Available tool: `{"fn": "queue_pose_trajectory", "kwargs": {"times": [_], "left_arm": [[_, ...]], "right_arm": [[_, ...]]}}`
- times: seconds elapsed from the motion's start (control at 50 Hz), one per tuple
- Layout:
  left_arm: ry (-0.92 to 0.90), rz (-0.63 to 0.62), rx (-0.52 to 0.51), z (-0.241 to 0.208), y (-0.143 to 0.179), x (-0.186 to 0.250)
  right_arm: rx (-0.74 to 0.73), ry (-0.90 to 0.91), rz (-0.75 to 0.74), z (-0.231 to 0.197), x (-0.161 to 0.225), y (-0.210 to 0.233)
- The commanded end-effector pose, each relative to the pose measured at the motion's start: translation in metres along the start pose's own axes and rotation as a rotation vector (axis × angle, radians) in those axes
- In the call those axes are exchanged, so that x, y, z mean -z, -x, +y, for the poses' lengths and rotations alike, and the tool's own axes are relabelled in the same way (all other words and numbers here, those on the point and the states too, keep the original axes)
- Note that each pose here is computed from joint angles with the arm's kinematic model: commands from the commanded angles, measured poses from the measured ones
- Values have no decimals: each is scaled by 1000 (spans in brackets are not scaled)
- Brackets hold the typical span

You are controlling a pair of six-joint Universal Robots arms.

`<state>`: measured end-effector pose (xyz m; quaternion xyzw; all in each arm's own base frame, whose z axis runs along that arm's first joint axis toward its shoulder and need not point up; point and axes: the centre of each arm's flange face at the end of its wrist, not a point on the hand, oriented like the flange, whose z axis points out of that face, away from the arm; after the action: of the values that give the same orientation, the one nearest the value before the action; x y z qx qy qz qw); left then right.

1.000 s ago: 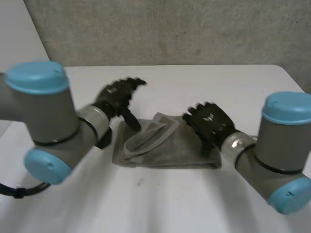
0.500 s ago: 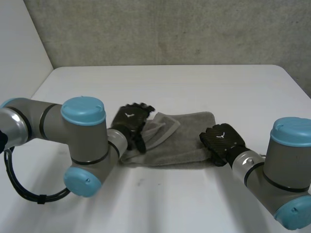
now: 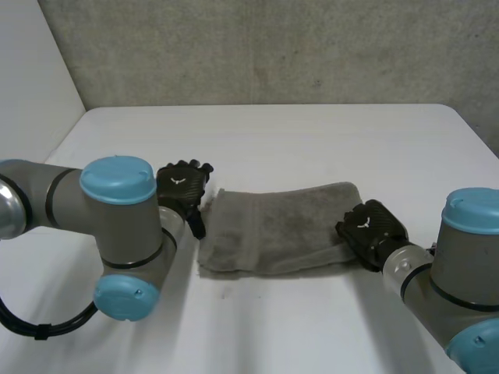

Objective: Fold the towel.

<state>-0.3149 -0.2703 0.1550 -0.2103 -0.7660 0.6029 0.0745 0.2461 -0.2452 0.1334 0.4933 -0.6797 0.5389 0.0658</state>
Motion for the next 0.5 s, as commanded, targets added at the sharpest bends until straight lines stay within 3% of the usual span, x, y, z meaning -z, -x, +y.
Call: {"fn": "queue_pose_trajectory", "kwargs": {"times": [0.02,0.22,0.28,0.32,0.34,0.38,0.5], "left_arm": [[-51,-2,11,-20,3,12],[-97,-22,34,-38,13,18],[-101,-39,39,-39,19,17],[-105,-49,43,-41,23,17],[-105,-49,43,-41,23,17],[-106,-49,43,-42,23,17],[-111,-49,44,-43,23,18]], "right_arm": [[62,91,65,7,6,-24],[103,-31,177,-28,2,-56],[146,-171,137,-63,7,-32],[201,-325,35,-94,17,11],[201,-326,34,-94,18,11],[245,-429,-82,-103,24,56],[278,-525,-191,-104,37,101]]}}
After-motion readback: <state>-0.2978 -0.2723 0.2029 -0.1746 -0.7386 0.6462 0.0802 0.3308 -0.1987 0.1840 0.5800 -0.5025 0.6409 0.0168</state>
